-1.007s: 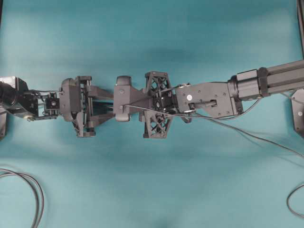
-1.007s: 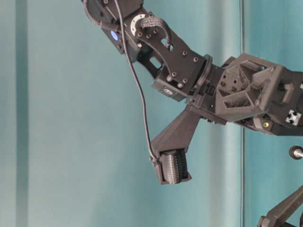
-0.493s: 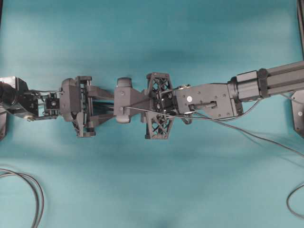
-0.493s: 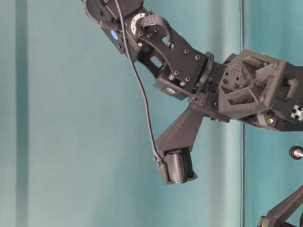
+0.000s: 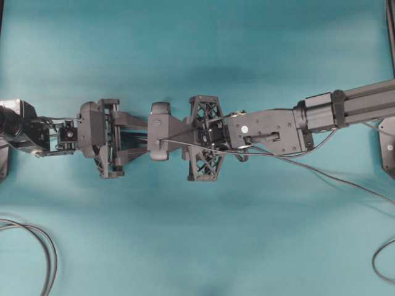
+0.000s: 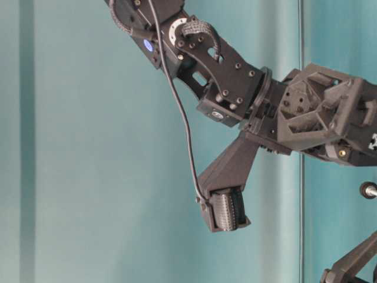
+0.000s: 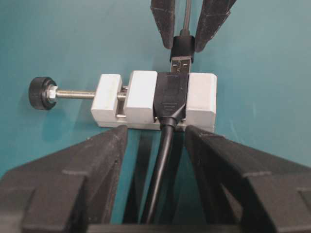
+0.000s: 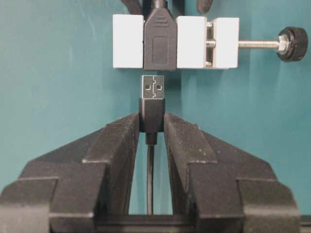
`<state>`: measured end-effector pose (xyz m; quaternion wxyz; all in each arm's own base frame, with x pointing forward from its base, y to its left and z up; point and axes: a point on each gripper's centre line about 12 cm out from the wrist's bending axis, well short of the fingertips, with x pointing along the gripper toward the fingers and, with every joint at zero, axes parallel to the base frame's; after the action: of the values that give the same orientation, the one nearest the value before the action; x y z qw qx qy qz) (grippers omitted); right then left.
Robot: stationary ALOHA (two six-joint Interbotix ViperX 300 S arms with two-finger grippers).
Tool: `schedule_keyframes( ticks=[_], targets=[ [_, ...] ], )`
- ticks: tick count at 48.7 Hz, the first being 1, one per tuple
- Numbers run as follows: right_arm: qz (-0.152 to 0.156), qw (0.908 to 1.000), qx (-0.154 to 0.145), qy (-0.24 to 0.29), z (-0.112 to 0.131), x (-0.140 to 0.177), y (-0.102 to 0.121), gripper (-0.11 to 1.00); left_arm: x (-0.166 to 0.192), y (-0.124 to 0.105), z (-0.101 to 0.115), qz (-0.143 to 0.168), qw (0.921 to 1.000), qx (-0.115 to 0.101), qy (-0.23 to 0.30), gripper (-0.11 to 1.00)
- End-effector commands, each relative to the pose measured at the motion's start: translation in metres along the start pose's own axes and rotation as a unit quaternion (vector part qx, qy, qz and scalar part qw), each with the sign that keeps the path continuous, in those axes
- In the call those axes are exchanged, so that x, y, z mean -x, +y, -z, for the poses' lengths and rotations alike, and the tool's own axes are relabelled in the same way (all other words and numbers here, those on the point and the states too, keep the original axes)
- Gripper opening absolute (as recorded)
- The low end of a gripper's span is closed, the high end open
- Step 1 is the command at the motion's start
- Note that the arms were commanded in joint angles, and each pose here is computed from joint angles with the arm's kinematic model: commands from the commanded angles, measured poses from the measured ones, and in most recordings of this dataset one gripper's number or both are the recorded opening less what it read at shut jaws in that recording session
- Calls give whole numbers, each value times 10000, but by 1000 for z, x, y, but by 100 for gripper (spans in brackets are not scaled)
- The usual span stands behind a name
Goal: Insert the USB cable into the female connector supported by the left arm.
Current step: 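Push the USB plug into the female connector held by the left gripper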
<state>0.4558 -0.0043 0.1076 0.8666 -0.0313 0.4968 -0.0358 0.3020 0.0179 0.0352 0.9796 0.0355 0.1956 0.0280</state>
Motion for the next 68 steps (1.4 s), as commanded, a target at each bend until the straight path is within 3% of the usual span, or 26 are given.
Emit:
schedule_keyframes(
  ticks=[1,68],
  targets=[
    [19,9997,47,-259,-15,10,-1,22,0,-5,-3,82,9999,-104,-39,61],
    [137,9976,458,-497,-24,6,-3,22,-11,-5,-11,76,9998,-145,-123,61]
  ],
)
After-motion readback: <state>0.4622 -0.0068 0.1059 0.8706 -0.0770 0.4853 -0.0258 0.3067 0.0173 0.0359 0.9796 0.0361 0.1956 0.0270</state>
